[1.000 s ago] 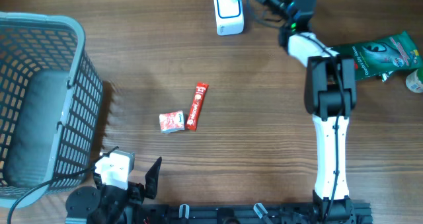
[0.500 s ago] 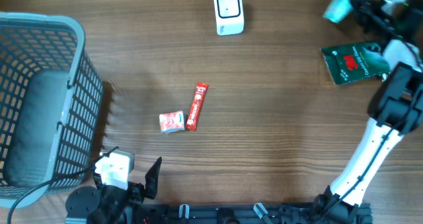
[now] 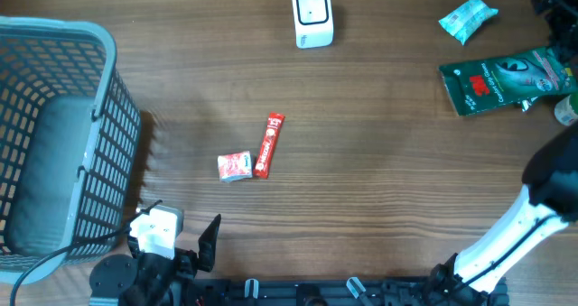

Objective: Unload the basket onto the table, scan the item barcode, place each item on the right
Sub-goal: 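Carry the wipes pack right and set it down at the top-right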

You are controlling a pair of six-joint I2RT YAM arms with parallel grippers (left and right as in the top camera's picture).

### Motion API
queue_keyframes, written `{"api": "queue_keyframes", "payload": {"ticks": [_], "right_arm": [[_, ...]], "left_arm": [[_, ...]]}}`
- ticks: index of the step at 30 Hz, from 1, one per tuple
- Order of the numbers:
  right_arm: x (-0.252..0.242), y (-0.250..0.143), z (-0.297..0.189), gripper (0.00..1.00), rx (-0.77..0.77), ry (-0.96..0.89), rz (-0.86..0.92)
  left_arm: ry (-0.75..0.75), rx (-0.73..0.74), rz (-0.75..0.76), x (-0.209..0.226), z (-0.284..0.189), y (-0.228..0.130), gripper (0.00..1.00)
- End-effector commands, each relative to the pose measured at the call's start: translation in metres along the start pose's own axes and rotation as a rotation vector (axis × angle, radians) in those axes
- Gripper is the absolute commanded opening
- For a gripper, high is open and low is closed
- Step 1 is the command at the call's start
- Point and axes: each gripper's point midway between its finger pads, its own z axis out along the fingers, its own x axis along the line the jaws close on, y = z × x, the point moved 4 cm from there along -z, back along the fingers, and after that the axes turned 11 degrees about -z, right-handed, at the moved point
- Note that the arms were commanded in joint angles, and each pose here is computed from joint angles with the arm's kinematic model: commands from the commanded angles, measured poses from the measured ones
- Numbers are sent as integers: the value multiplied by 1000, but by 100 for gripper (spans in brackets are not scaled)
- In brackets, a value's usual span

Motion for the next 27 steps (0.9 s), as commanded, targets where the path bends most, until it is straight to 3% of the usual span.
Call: {"api": "queue_keyframes", "payload": {"ticks": [1,5,8,11,14,15,17,18,19,20,22,27], "right_arm": [[87,-12,-68,100,29,127,-99],[154,-97,-65,100,315,176,-146],[206,-182,-48,100,527,220,-328],[232,-248,-36,100,596,94,-485],[220,-238,-28,100,367,-272,-507],[220,-227,-26,94,279,-328,-514],[233,-216,-14,68,216,-266,-605],[241,-212,-5,61,190,-225,-670],[248,-206,9,66,144,-192,-766],[248,-198,23,98,95,-206,-821],[235,-185,44,100,34,-285,-809],[177,-154,97,100,-21,-313,-477]], "left_arm": [[-13,-5,-7,-2,-1,0,100],[-13,-5,-8,-2,-1,0,100],[-13,-5,-7,-2,-1,0,100],[-13,-5,-8,-2,-1,0,100],[-13,-5,-8,-2,-1,0,100],[-13,-5,-7,-2,-1,0,100],[-13,-5,-7,-2,-1,0,100],[-13,-5,-8,-2,-1,0,100],[-13,-5,-7,-2,-1,0,100],[-13,-5,-7,-2,-1,0,100],[-13,-5,-7,-2,-1,0,100],[-13,-5,-7,-2,-1,0,100]]}}
